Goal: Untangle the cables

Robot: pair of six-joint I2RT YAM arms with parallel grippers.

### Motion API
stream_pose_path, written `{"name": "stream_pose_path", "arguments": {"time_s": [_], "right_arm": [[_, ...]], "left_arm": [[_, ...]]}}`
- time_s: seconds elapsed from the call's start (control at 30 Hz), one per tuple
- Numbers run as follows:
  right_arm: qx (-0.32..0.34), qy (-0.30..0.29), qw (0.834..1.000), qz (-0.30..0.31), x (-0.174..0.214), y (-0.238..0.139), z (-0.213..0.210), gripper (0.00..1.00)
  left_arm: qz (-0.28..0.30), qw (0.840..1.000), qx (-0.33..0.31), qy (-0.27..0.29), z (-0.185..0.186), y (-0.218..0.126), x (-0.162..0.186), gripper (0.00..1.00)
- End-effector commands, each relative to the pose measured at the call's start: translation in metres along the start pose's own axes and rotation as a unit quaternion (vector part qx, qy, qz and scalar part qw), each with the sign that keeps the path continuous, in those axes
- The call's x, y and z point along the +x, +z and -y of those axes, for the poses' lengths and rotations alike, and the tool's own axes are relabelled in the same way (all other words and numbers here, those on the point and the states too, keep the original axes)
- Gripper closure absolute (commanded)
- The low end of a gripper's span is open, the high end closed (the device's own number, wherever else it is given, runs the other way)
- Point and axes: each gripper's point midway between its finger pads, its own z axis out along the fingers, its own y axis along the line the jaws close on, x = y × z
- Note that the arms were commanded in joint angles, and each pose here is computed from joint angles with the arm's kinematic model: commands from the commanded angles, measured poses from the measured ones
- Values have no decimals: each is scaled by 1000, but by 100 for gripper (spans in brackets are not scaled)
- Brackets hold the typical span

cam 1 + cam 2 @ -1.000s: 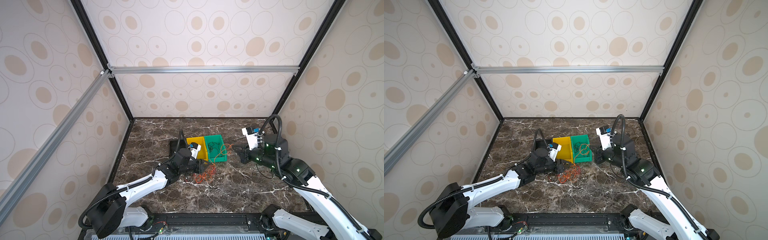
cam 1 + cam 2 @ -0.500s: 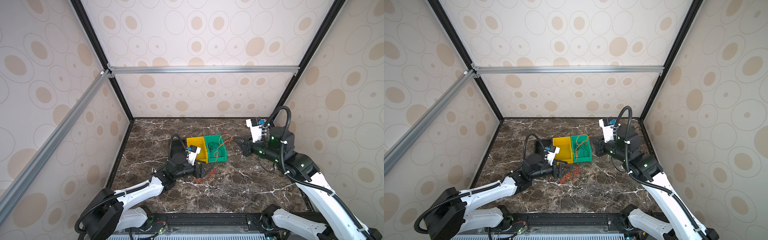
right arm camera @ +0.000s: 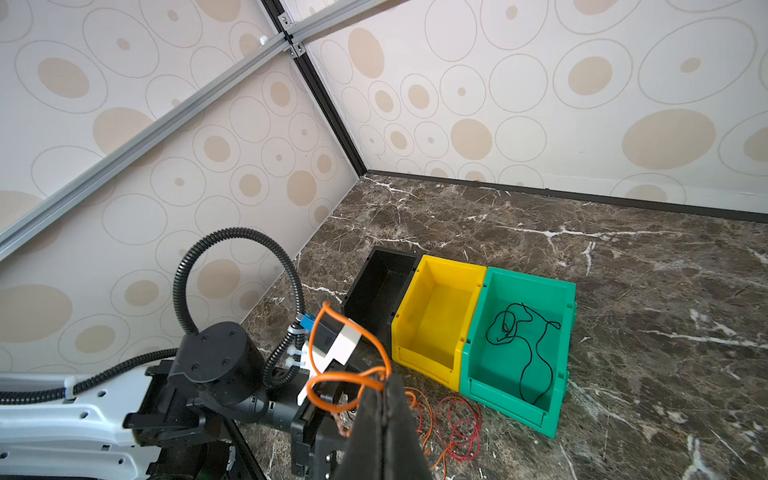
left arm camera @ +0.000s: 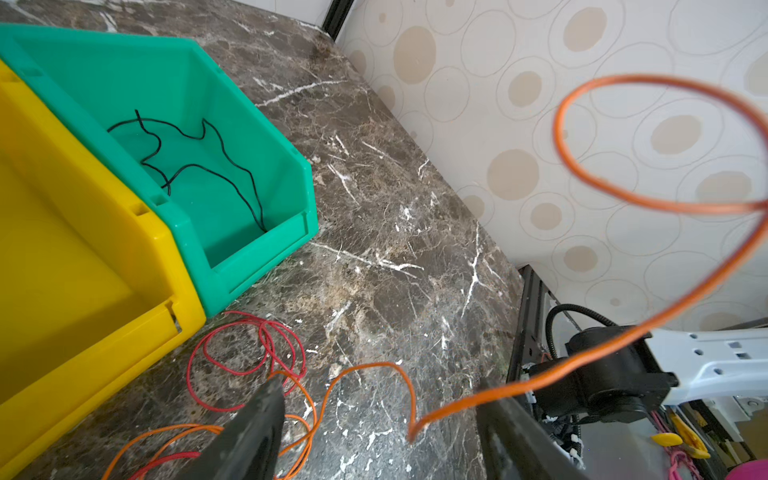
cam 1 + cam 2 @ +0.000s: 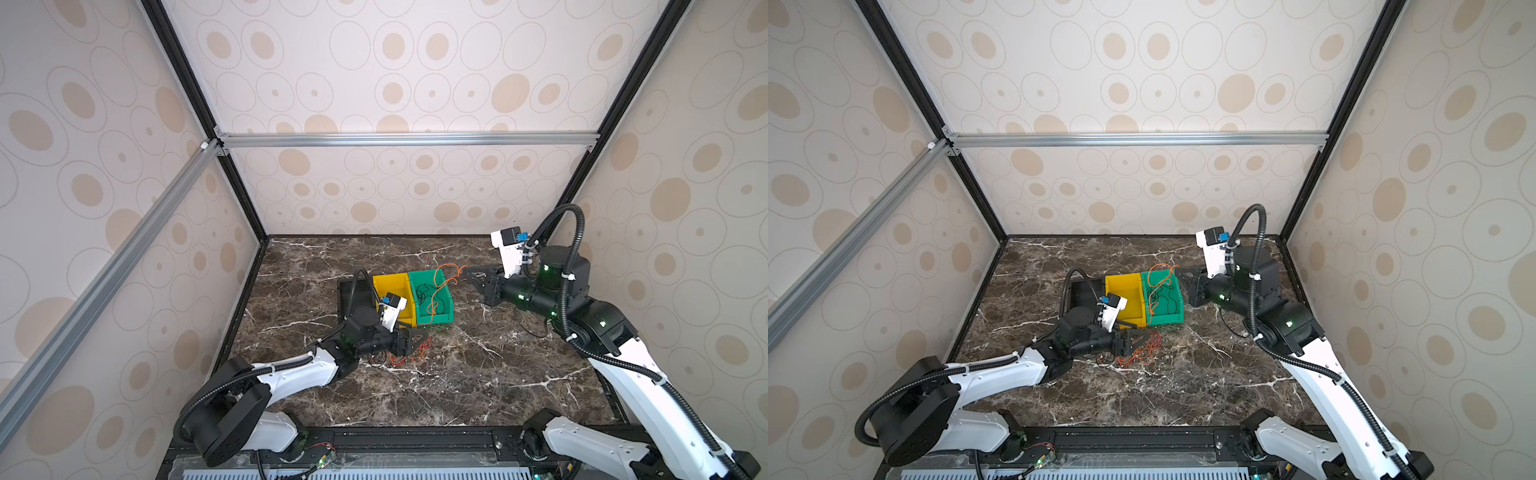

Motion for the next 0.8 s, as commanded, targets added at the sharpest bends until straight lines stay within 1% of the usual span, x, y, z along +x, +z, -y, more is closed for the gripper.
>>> {"name": "stream_pose_path", "arguments": {"time_s": [0.0,0.07,0.17,0.23,0.4,0.47,0.57,0.77], "right_arm": [[-17,0,1000,13,-11,0,-7,100],[-16,2,1000,11,-11,2,-6,100],[-16,4,1000,7,-9,6,-4,100],[-16,6,1000,4,-7,9,-3,100],[-13,13,1000,-1,-2,17,2,100],[-12,16,1000,-3,-2,20,5,100],[-23,20,1000,-3,-4,23,2,100],[-44,29,999,1,-9,31,-4,100]], "left_arm": [[28,999,7,34,7,9,-23,36],[28,999,-2,33,2,13,-25,42],[37,999,-1,35,4,14,-31,56],[48,998,6,39,9,13,-39,70],[44,998,8,42,12,9,-41,88],[38,998,-3,41,10,7,-41,93],[45,998,-12,37,14,-2,-49,100],[88,994,-49,36,22,-34,-84,100]]}}
